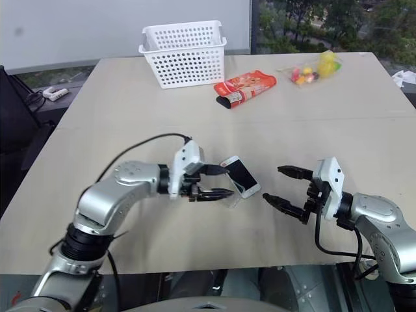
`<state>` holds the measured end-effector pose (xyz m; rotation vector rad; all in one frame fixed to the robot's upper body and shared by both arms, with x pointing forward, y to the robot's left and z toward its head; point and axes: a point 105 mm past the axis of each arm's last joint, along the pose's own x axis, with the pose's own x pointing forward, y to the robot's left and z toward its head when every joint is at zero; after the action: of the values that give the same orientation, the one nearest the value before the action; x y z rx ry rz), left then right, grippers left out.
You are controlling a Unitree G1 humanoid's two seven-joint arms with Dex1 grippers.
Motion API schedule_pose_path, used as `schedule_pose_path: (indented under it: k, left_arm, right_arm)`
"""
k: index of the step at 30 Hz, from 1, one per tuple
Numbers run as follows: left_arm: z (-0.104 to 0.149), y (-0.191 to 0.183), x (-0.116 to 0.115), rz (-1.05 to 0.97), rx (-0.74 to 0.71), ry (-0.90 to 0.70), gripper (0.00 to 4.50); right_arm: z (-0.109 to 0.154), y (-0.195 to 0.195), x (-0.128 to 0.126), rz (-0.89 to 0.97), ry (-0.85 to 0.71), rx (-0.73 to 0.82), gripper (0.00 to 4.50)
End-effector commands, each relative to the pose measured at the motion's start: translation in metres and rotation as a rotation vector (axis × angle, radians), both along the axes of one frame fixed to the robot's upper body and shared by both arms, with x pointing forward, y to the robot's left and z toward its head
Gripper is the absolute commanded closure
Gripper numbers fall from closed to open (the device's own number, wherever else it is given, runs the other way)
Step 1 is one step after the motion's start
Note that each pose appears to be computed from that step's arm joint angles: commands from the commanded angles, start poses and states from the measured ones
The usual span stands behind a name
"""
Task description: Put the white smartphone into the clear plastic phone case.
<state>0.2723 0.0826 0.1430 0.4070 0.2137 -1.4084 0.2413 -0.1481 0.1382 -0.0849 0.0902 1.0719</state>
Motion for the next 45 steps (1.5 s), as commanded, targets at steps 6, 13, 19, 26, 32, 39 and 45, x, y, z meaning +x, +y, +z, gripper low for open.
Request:
schedule_pose_path:
  k: [6,13,19,26,32,39,45]
  left_arm:
    - [-0.036,0.052,0.013,-0.277,0.319,-0.072,1.30]
    - [-0.062,0.030,0.032,-0.353,0.330,-0.097,1.30]
    - [-0.054,0.014,0.029,-0.412,0.258,-0.128,3.03]
    - [-0.017,0.014,0.018,-0.485,0.121,-0.108,4.43]
    - [-0.009,0.015,0.035,-0.452,0.131,-0.159,4.43]
    - [-0.035,0.017,0.041,-0.473,0.237,-0.147,2.77]
    - [-0.050,0.015,0.049,-0.488,0.310,-0.180,0.09]
  right_arm:
    - [0.005,0.002,-0.002,0.027,-0.024,0.000,0.00]
    - [-0.006,-0.004,-0.014,0.037,0.024,-0.070,0.00]
    - [-0.004,-0.007,-0.018,0.027,0.022,-0.069,0.00]
    - [-0.001,-0.009,-0.018,0.013,0.008,-0.061,0.00]
    - [-0.002,-0.009,-0.017,0.010,0.004,-0.062,0.00]
    - [-0.002,-0.009,-0.017,0.002,-0.003,-0.059,0.00]
    - [-0.002,-0.011,-0.019,-0.012,-0.001,-0.061,0.00]
